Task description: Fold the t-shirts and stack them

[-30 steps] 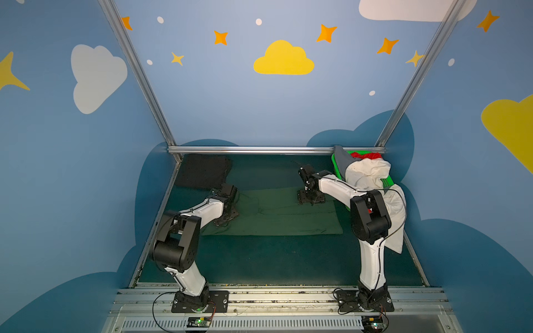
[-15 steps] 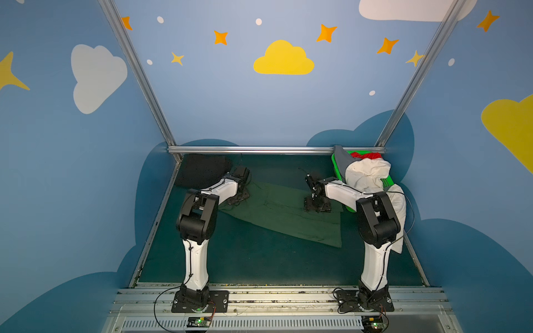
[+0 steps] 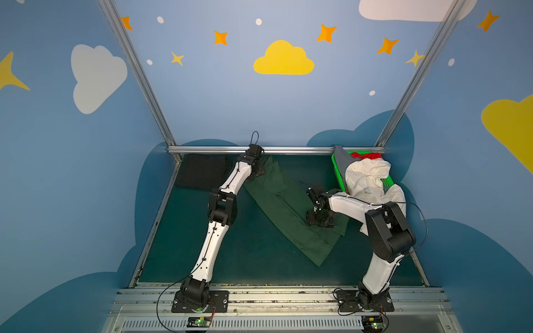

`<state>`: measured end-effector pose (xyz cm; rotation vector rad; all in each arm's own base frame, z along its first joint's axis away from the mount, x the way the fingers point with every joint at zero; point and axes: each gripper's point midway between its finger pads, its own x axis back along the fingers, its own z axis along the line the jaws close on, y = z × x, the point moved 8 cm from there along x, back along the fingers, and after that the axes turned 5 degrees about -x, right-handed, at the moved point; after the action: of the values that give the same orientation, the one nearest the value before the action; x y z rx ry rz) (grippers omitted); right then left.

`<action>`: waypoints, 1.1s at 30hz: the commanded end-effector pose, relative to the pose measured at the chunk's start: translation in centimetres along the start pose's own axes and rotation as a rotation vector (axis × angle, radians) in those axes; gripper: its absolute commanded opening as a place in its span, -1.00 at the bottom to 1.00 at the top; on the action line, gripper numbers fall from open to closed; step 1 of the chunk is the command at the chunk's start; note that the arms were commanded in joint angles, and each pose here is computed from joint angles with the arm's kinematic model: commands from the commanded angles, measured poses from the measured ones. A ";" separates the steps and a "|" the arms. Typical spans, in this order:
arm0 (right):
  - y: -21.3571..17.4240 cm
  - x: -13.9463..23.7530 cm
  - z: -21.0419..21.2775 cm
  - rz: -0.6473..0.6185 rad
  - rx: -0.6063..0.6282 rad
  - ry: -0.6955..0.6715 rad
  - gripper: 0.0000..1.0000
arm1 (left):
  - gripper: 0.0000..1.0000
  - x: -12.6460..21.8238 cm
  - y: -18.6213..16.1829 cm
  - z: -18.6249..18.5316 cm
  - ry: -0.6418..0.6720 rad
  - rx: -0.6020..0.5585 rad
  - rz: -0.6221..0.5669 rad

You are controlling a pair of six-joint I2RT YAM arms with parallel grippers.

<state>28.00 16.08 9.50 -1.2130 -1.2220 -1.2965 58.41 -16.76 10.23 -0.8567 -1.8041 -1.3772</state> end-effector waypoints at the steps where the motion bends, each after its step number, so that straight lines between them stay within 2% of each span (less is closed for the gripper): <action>1: -4.3 -2.5 0.1 0.210 0.006 -0.028 0.48 | 0.40 -2.9 -2.5 2.9 0.003 0.004 0.166; 4: -5.4 -2.3 0.9 0.220 0.014 -0.033 0.47 | 0.39 -3.3 -1.4 3.9 -0.059 0.071 0.129; 10: -7.6 0.0 2.7 0.251 -0.021 0.107 0.52 | 0.37 -3.1 0.1 4.6 -0.076 0.067 0.079; 14: -9.0 3.1 4.3 0.237 -0.006 0.226 0.59 | 0.38 -3.4 0.3 4.4 -0.109 0.076 0.076; 19: -9.6 6.9 3.9 0.171 -0.007 0.301 0.63 | 0.40 -2.9 0.6 3.5 -0.140 0.069 0.058; 22: -9.4 9.0 2.4 0.086 0.009 0.278 0.66 | 0.47 -1.7 0.8 2.2 -0.182 0.055 0.056; 23: -9.2 9.3 1.5 0.052 0.002 0.246 0.68 | 0.55 -1.1 0.9 1.7 -0.187 0.045 0.055; 25: -8.8 9.5 -0.4 0.014 -0.032 0.181 0.68 | 0.90 0.3 1.0 0.4 -0.200 0.015 0.051; 26: -8.6 9.4 -1.3 0.003 -0.045 0.158 0.68 | 0.99 1.2 0.9 -0.2 -0.207 0.000 0.051; 33: -6.9 8.5 -6.1 -0.083 -0.121 0.049 0.70 | 1.00 7.6 1.3 -3.3 -0.180 -0.066 -0.009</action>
<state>20.32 12.13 17.80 -1.1703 -1.0803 -1.5023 57.22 -18.22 12.86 -1.0647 -1.8897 -1.3345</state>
